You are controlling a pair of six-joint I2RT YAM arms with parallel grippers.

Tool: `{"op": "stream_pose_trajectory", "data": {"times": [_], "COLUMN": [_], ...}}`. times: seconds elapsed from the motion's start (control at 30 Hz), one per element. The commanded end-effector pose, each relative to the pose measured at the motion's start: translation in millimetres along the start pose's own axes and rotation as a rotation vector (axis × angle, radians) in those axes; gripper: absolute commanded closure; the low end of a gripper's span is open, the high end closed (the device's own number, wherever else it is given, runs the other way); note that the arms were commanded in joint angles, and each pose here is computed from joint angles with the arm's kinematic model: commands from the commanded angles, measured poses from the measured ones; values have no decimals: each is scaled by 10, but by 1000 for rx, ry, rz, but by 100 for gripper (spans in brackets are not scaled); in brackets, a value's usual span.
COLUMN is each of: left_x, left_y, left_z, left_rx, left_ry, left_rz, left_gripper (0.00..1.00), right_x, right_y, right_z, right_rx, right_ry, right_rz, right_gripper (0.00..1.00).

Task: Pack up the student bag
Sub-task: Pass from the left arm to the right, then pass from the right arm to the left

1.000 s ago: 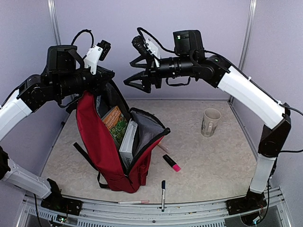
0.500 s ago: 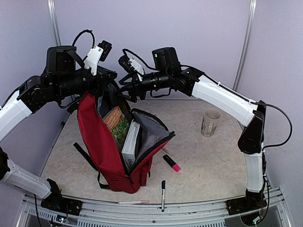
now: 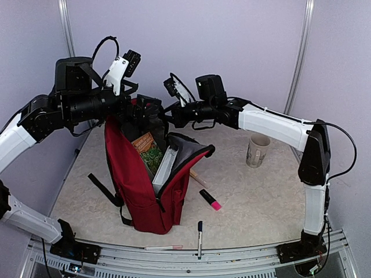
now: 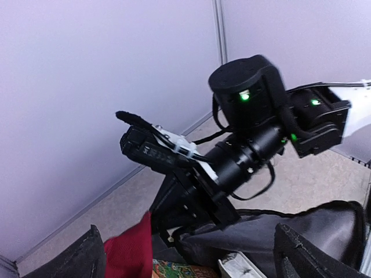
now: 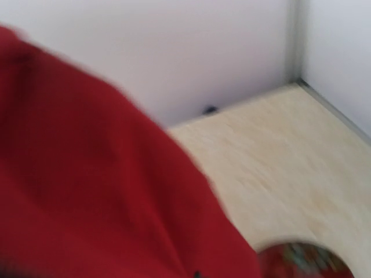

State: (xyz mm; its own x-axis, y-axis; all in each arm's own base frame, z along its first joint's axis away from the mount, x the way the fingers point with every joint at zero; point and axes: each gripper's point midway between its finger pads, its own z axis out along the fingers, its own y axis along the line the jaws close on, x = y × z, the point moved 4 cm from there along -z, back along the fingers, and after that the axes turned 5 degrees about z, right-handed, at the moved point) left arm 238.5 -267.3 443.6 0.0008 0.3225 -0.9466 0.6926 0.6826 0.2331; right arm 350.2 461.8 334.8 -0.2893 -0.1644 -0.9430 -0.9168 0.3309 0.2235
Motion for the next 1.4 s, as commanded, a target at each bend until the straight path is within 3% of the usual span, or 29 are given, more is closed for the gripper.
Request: {"op": "stream_pose_trajectory", "data": {"times": [0.0, 0.17, 0.23, 0.37, 0.5, 0.63, 0.97, 1.2, 1.37], "left_x": [-237, 150, 449, 834, 1099, 1386, 1910, 2090, 2113], "left_y": [-4, -77, -168, -477, -952, -1229, -1280, -1532, -1462], "left_z": [-402, -579, -595, -682, -696, -636, -262, -161, -93], "left_rx": [-8, -7, -1, 87, 171, 81, -29, 202, 154], "left_ry": [-79, -6, 59, 74, 40, 90, 157, 152, 141], "left_rz": [-69, -182, -227, -318, -284, -152, -109, -148, -158], "left_gripper": [1, 1, 1, 1, 1, 1, 1, 1, 6], "right_x": [-244, -96, -90, -97, -136, -143, -146, -142, -111], "right_y": [-406, -430, -439, -519, -549, -556, -508, -514, -514], "right_z": [-428, -528, -557, -602, -627, -649, -667, -682, -655], "right_rx": [106, 60, 82, 150, 173, 182, 158, 169, 161], "right_ry": [-143, -144, -139, -150, -186, -204, -198, -198, -188], "right_rz": [175, 201, 205, 231, 266, 277, 276, 272, 274], "right_gripper": [100, 100, 100, 100, 100, 100, 100, 100, 100]}}
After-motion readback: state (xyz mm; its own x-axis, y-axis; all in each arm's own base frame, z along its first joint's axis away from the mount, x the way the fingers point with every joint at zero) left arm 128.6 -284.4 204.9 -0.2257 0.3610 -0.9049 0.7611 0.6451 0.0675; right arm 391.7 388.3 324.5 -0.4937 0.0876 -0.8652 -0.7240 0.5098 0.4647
